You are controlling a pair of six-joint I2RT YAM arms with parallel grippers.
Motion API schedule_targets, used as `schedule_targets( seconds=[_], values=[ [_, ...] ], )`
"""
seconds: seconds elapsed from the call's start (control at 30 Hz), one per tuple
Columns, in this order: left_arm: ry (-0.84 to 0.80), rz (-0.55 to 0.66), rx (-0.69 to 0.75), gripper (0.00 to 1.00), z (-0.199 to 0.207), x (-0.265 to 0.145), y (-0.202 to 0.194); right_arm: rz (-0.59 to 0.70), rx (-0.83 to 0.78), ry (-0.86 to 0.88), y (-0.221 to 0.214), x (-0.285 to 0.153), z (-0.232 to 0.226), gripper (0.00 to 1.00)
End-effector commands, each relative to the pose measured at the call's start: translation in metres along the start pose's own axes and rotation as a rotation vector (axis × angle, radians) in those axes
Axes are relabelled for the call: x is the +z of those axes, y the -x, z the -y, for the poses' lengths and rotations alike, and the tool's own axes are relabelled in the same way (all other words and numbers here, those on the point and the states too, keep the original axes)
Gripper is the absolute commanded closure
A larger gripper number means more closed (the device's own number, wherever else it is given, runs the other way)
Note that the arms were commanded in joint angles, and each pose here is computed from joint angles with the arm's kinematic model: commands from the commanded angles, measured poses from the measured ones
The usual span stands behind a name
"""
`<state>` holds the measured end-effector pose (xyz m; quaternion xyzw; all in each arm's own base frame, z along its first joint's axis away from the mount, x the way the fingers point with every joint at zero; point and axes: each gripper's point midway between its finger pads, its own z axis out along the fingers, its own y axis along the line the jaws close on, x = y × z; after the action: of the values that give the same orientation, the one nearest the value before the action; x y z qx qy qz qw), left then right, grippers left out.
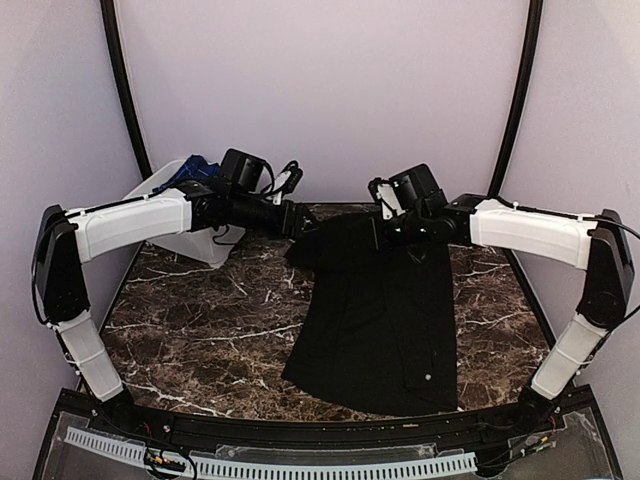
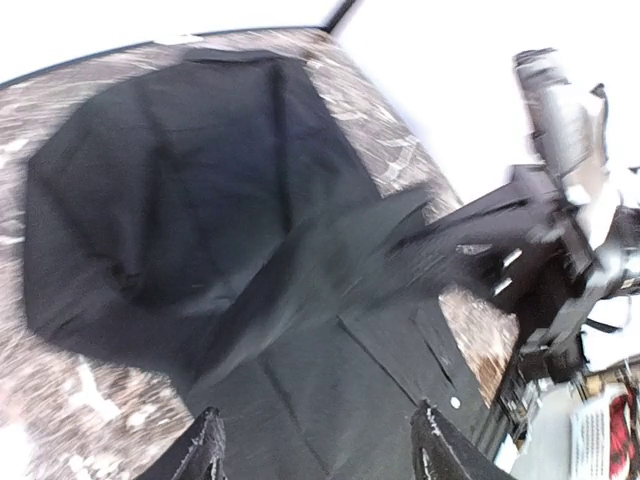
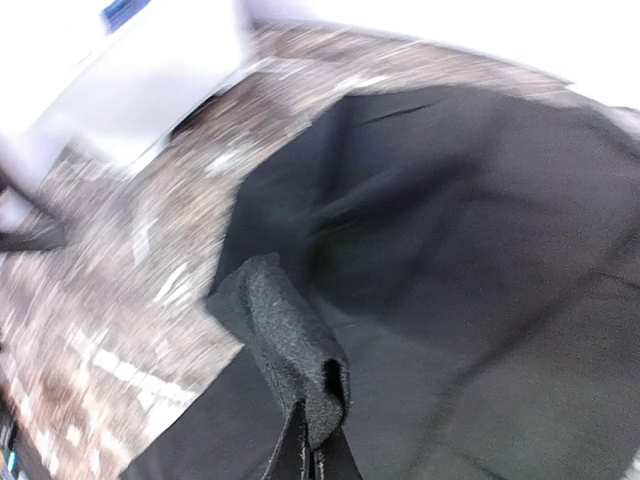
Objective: Fold and stack the long sleeve shirts
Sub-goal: Pick up the shirt from the center of the board.
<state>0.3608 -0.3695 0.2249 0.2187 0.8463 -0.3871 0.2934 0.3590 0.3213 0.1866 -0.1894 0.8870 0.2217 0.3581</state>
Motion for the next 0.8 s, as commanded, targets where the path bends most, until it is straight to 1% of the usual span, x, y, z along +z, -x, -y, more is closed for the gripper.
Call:
schedule_targets(
  seconds=[0.0,0.1,0.2,0.3,0.37,0.5,0.57,0.67,0.77],
  values=[
    [0.244,-0.016,-0.133,0.39,-0.045,-0.026,-0.017,0.119,0.147,-0.351,0.028,-0.052,0.066,1.00],
    [0.306,-0.081,-0.154,0.41,-0.059,-0.032,-0.047,0.161,0.216,-0.413,0.031,-0.079,0.084,1.00],
    [0.319,-0.144,-0.185,0.44,-0.064,-0.036,-0.074,0.188,0.267,-0.473,0.034,-0.107,0.100,1.00],
    [0.323,-0.224,-0.212,0.47,-0.067,-0.035,-0.110,0.215,0.279,-0.502,0.035,-0.134,0.104,1.00],
    [0.326,-0.274,-0.208,0.47,-0.063,-0.032,-0.131,0.221,0.282,-0.497,0.033,-0.144,0.103,1.00],
    [0.333,-0.372,-0.186,0.48,-0.052,-0.025,-0.175,0.225,0.289,-0.451,0.033,-0.149,0.096,1.00],
    [0.320,-0.400,-0.185,0.48,-0.046,-0.022,-0.190,0.226,0.295,-0.407,0.036,-0.146,0.089,1.00],
    [0.280,-0.413,-0.173,0.48,-0.032,-0.018,-0.202,0.239,0.300,-0.370,0.041,-0.144,0.083,1.00],
    [0.242,-0.429,-0.153,0.51,-0.016,-0.014,-0.211,0.270,0.277,-0.386,0.056,-0.147,0.084,1.00]
  ],
)
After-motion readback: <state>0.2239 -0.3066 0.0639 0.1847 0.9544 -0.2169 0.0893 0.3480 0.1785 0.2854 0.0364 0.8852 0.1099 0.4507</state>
